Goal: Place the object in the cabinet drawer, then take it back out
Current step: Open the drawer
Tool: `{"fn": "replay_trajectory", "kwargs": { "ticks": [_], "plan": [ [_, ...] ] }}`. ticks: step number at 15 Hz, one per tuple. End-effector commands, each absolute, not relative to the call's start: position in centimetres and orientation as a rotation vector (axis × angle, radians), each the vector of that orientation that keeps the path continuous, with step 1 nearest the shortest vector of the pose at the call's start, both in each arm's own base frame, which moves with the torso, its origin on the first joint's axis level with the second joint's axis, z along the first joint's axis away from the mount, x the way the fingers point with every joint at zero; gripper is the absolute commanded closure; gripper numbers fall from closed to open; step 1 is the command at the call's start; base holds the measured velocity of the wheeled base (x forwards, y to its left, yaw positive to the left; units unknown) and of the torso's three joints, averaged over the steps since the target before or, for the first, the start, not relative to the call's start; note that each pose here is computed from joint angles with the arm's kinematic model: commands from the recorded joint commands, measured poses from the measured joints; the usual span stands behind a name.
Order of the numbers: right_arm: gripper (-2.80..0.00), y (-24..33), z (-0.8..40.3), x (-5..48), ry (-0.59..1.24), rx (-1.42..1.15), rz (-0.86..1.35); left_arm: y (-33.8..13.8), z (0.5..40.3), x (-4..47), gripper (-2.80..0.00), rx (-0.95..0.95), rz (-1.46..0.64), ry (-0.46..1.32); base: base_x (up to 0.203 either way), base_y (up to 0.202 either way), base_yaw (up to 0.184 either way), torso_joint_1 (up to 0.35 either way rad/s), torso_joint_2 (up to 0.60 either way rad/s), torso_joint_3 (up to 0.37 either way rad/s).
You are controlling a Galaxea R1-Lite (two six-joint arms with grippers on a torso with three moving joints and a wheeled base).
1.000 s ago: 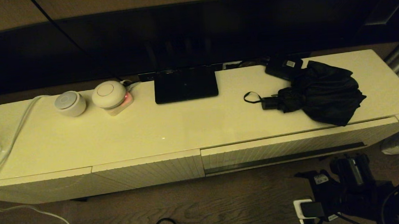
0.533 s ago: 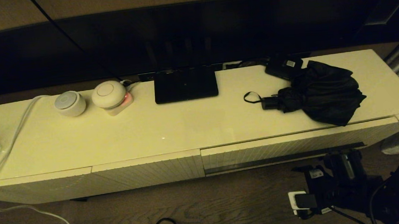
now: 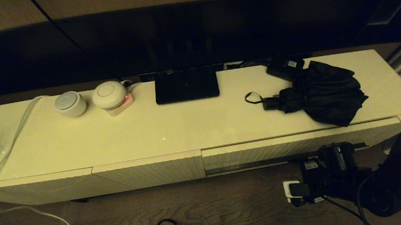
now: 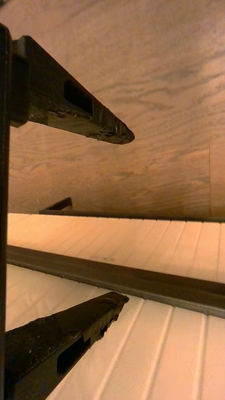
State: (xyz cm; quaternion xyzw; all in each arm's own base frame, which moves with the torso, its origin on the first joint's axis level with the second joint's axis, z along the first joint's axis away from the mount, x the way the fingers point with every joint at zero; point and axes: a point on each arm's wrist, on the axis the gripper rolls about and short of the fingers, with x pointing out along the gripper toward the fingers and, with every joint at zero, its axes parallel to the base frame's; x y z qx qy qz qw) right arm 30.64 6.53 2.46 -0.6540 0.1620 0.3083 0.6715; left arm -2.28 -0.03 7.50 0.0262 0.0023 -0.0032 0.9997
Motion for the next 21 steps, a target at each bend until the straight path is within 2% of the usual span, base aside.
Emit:
{"fn": "replay_trajectory", "kwargs": {
  "ticks": [1, 21],
  "plan": [
    [-2.80, 6.7, 2.5, 31.5, 0.346, -1.472, 0.678, 0.0, 7.4, -2.3, 0.00, 0.053, -0.006, 0.008, 0.000, 0.000, 0.000, 0.000, 0.00, 0.000],
    [-2.80, 7.0, 1.3, 33.5, 0.358, -1.463, 0.665, 0.0, 7.4, -2.3, 0.00, 0.052, -0.006, 0.008, 0.000, 0.000, 0.000, 0.000, 0.00, 0.000]
  ]
}}
